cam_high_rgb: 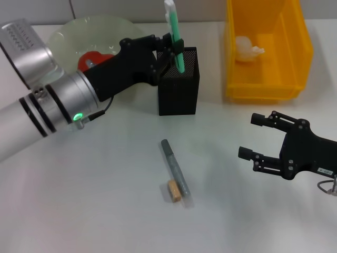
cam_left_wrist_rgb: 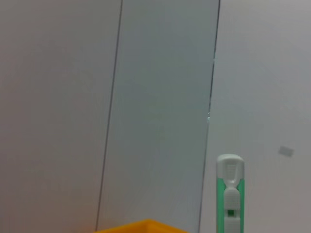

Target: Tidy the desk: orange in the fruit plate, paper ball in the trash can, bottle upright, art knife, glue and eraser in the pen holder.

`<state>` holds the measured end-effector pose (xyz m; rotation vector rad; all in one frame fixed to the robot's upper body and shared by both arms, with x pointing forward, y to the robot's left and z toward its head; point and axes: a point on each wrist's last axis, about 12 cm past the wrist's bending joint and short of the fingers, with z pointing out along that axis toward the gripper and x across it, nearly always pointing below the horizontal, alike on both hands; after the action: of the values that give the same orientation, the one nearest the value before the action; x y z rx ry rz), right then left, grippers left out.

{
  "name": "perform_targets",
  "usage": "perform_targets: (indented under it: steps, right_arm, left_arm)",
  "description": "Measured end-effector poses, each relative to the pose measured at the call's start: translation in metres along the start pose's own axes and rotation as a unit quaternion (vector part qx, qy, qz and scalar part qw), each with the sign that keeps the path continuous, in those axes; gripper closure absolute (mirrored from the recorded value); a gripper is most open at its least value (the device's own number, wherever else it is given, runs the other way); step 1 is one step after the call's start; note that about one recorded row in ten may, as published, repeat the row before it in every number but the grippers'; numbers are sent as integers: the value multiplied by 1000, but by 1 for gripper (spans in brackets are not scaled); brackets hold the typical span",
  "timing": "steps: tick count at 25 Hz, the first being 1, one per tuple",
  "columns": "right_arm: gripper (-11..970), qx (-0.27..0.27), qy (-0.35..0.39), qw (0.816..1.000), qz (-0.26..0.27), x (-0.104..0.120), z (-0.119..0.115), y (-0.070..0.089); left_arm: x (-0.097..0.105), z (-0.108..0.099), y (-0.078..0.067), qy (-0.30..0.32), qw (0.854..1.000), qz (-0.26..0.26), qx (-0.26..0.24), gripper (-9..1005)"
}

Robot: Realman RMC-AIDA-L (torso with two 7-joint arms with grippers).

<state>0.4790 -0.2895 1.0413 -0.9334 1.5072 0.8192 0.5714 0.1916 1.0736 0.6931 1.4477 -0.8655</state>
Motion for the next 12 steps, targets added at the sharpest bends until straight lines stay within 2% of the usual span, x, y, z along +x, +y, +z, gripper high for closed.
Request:
perform_targets:
  steps: [2, 12]
  right_arm:
    - [167, 0, -1, 1000, -1, 0, 1, 0]
    - [167, 0, -7, 1000, 2, -1, 3, 0]
  left_arm:
    - [-2, 6, 5, 7, 1000, 3, -14, 792]
    - [1, 11, 17, 32, 998, 0, -57, 792]
